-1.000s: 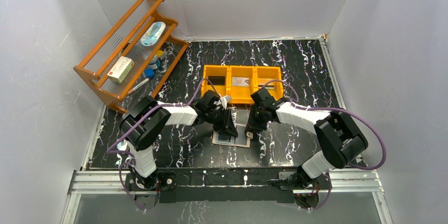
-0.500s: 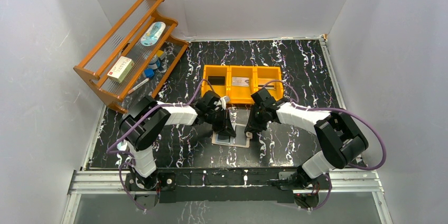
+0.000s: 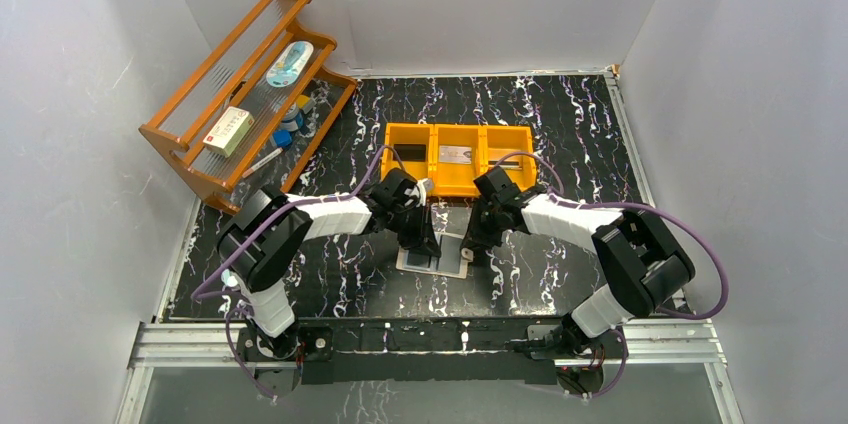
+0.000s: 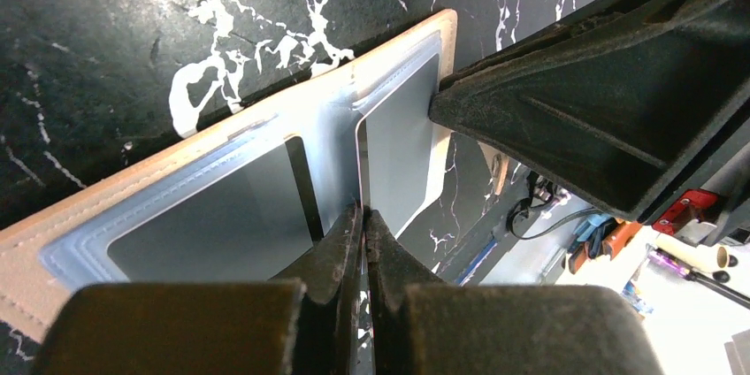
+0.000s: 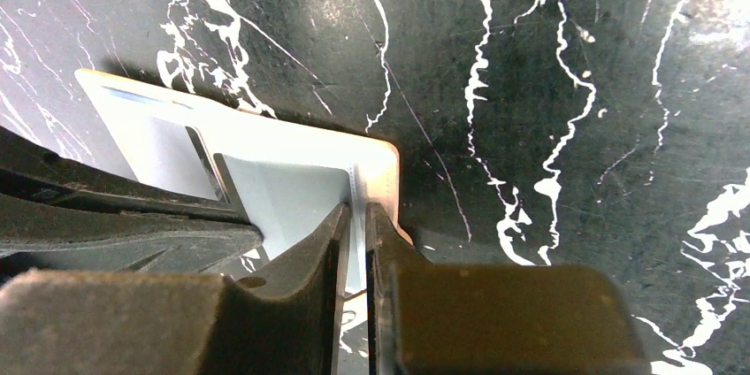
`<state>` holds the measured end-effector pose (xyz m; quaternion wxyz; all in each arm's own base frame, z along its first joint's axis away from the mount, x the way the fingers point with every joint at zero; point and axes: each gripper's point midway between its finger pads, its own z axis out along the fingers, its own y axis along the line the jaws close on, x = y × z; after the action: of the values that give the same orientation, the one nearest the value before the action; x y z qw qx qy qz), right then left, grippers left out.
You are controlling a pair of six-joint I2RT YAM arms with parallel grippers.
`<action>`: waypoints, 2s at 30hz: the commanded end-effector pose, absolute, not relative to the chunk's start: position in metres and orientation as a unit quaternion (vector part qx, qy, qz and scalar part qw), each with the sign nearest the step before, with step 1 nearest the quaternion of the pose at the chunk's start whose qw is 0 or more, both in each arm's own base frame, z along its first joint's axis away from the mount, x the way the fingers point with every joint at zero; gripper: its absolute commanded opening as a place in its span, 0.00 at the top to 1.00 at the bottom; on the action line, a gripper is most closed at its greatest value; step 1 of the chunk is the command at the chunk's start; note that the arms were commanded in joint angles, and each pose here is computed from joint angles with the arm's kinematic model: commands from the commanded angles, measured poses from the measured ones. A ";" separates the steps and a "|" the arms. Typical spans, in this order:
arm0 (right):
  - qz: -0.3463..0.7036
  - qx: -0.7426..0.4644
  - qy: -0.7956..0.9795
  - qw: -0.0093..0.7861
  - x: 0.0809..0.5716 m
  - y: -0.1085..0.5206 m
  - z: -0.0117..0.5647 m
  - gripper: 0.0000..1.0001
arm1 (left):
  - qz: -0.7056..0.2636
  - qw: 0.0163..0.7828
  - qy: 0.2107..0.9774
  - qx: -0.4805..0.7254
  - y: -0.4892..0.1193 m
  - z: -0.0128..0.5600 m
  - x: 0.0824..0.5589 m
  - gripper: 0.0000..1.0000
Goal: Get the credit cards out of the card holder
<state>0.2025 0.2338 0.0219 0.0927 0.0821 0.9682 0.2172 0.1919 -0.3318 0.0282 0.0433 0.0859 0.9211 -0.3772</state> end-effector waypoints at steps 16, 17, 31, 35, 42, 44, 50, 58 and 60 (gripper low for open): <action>0.189 0.066 0.975 0.096 0.201 0.228 0.010 0.81 | -0.348 0.076 0.929 0.103 -0.312 0.047 0.198 1.00; 0.189 0.065 0.975 0.097 0.201 0.228 0.011 0.82 | -0.349 0.077 0.928 0.103 -0.312 0.047 0.198 1.00; 0.356 -0.016 0.925 0.133 0.219 0.290 0.086 0.71 | -0.378 0.069 0.919 0.091 -0.321 0.048 0.197 1.00; 0.360 -0.021 0.927 0.108 0.215 0.298 0.074 0.72 | -0.379 0.069 0.918 0.092 -0.322 0.049 0.197 1.00; 0.255 0.024 0.963 0.081 0.206 0.264 0.026 0.75 | -0.377 0.074 0.919 0.092 -0.321 0.052 0.198 1.00; 0.223 0.033 0.971 0.073 0.202 0.252 0.014 0.76 | -0.374 0.076 0.920 0.093 -0.320 0.053 0.199 1.00; 0.181 0.047 0.980 0.065 0.192 0.232 -0.004 0.77 | -0.364 0.080 0.923 0.098 -0.317 0.052 0.199 1.00; 0.158 0.055 0.983 0.070 0.193 0.224 -0.008 0.79 | -0.361 0.084 0.924 0.095 -0.313 0.054 0.202 1.00; 0.151 0.056 0.984 0.071 0.193 0.221 -0.010 0.80 | -0.361 0.087 0.924 0.093 -0.311 0.055 0.203 1.00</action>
<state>0.2075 0.2626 0.0247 0.0804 0.0440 0.9633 0.2524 0.1989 -0.3139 0.0336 0.0667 0.0857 0.9310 -0.3486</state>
